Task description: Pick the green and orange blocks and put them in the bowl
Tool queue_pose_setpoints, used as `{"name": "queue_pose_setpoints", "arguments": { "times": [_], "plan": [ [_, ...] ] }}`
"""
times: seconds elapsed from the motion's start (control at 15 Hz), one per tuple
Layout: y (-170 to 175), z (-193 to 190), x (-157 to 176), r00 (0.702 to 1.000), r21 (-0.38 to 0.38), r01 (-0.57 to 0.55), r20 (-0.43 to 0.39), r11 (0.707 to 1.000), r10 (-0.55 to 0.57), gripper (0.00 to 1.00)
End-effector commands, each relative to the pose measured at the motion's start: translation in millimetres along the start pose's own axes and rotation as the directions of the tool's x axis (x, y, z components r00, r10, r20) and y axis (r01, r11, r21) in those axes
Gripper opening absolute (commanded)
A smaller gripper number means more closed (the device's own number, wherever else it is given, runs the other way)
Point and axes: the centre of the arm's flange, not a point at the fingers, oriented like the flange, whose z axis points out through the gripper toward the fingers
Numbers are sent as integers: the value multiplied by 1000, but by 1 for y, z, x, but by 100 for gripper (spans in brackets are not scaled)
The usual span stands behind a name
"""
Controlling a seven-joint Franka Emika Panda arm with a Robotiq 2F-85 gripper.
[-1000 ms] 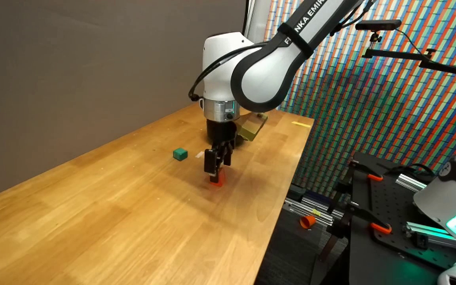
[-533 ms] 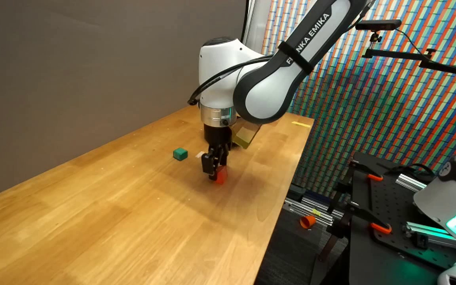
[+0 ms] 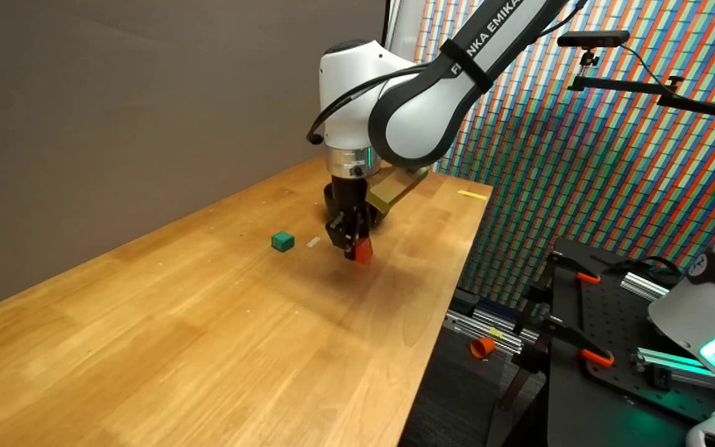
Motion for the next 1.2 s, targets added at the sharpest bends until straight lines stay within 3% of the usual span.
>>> {"name": "queue_pose_setpoints", "arguments": {
  "times": [0.0, 0.33, 0.53, 0.6, 0.67, 0.93, 1.13],
  "plan": [
    [46, -49, 10, 990, -74, -106, -100, 992, 99, 21],
    [96, -74, 53, 968, -177, -160, -219, 971, 120, 21],
    [118, -71, 75, 962, -167, -184, -231, 969, 143, 22],
    [125, -67, 82, 962, -161, -196, -222, 967, 158, 71],
    [131, -63, 87, 964, -142, -199, -207, 970, 168, 71],
    [111, -47, 98, 982, -74, -158, -112, 985, 149, 100],
    [67, -41, 102, 995, 32, -93, -21, 995, 93, 100]
  ]
}}
